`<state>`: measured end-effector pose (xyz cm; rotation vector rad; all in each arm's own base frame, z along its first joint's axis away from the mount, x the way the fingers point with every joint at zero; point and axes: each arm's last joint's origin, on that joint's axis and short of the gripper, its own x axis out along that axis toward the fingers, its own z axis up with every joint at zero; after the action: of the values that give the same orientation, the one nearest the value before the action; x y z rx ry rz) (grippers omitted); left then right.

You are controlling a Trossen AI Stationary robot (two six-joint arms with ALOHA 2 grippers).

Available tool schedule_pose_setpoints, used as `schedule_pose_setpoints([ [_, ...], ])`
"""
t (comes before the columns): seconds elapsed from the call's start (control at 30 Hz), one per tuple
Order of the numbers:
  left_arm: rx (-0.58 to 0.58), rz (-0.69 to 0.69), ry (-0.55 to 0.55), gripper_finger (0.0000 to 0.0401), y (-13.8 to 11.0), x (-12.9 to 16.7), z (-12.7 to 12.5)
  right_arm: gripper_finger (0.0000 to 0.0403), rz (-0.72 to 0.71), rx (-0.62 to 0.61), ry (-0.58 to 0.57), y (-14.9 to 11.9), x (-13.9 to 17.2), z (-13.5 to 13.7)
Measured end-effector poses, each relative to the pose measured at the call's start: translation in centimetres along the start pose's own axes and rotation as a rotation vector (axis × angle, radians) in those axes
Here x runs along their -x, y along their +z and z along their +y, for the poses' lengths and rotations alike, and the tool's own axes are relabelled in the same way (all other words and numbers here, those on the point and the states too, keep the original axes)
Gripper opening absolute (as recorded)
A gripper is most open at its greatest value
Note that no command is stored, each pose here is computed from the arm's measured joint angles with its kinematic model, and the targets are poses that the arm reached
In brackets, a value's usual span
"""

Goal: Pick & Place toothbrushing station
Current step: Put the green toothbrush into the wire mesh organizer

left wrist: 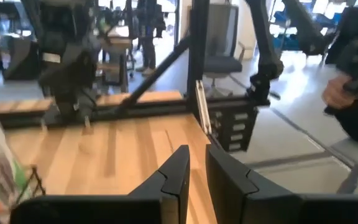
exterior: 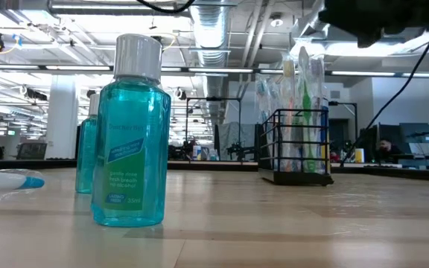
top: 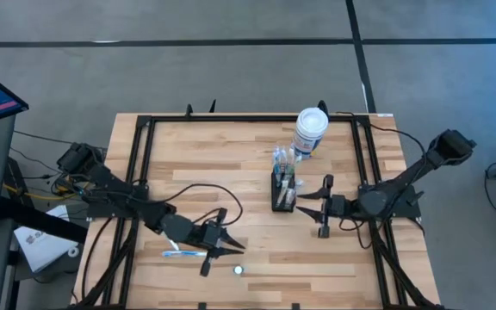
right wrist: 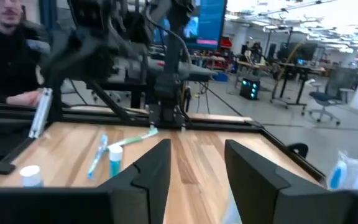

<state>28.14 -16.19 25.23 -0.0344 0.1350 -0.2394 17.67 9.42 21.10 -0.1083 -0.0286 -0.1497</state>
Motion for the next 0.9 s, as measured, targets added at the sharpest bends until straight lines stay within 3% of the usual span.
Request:
schedule_pose_setpoints([
  [0.3,0.042,0.085,0.025,0.0026,-1.2,1.2,-2.9,0.0132,-0.027,0.032,0.059,1.9,0.2,1.3],
  [0.5,0.080,0.149,0.028,0.0008,-0.8,3.5,-4.3,0.0132,-0.022,0.029,0.072,2.1,0.2,1.6],
  [0.73,0.318,0.208,0.176,0.0003,0.2,7.2,-4.0,0.0127,-0.023,0.029,0.071,2.1,0.2,1.6],
  [0.9,0.507,0.255,0.212,0.0003,0.5,9.3,-3.5,0.0127,-0.022,0.018,0.071,2.1,0.2,1.6],
])
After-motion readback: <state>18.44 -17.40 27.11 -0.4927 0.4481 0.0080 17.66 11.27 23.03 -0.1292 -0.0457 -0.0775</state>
